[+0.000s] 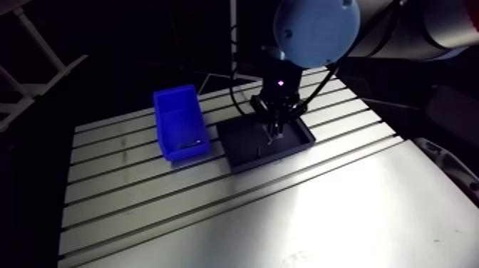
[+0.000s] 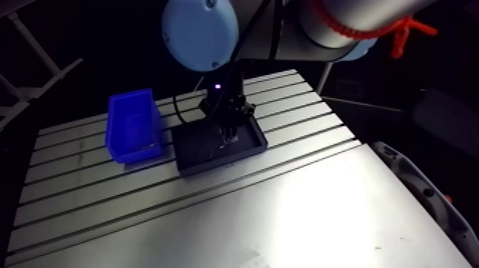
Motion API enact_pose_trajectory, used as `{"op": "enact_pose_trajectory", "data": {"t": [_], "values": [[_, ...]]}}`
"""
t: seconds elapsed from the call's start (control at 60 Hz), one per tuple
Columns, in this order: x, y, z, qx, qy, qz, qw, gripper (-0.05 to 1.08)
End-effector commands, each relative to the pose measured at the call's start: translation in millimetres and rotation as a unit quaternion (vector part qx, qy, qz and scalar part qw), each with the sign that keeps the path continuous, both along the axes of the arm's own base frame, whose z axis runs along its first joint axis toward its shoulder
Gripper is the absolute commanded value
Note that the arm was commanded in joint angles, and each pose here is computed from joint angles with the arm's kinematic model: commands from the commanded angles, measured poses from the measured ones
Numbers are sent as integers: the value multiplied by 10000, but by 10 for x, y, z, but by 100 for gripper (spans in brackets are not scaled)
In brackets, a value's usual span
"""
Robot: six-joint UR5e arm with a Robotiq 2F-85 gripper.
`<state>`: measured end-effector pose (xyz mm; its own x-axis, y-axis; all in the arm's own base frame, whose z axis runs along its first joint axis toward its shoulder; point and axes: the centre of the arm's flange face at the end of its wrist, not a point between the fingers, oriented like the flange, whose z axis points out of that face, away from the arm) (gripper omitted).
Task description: Pick up the M10 bolt from the tray and put it into the blue bin.
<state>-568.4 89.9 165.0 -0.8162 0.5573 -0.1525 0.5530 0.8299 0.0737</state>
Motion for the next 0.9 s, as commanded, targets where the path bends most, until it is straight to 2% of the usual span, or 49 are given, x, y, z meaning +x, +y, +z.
{"op": "enact_pose_trajectory", "data": {"t": [0.017, 0.083, 0.233, 0.283, 0.45, 0.55, 0.667, 0.9], "values": [[-20, -23, 56, 32, 173, 74, 9998, 91], [-24, -34, 100, 34, 205, 80, 9998, 92], [-5, -67, 421, 106, 373, 127, 9992, 95], [11, -94, 493, 86, 367, 213, 9991, 95], [74, -179, 740, 97, 435, 431, 9981, 100], [130, -279, 996, 70, 484, 868, 9950, 106], [156, -400, 1281, 45, 548, 1378, 9889, 107], [121, -680, 1703, 74, 715, 2208, 9727, 107]]}}
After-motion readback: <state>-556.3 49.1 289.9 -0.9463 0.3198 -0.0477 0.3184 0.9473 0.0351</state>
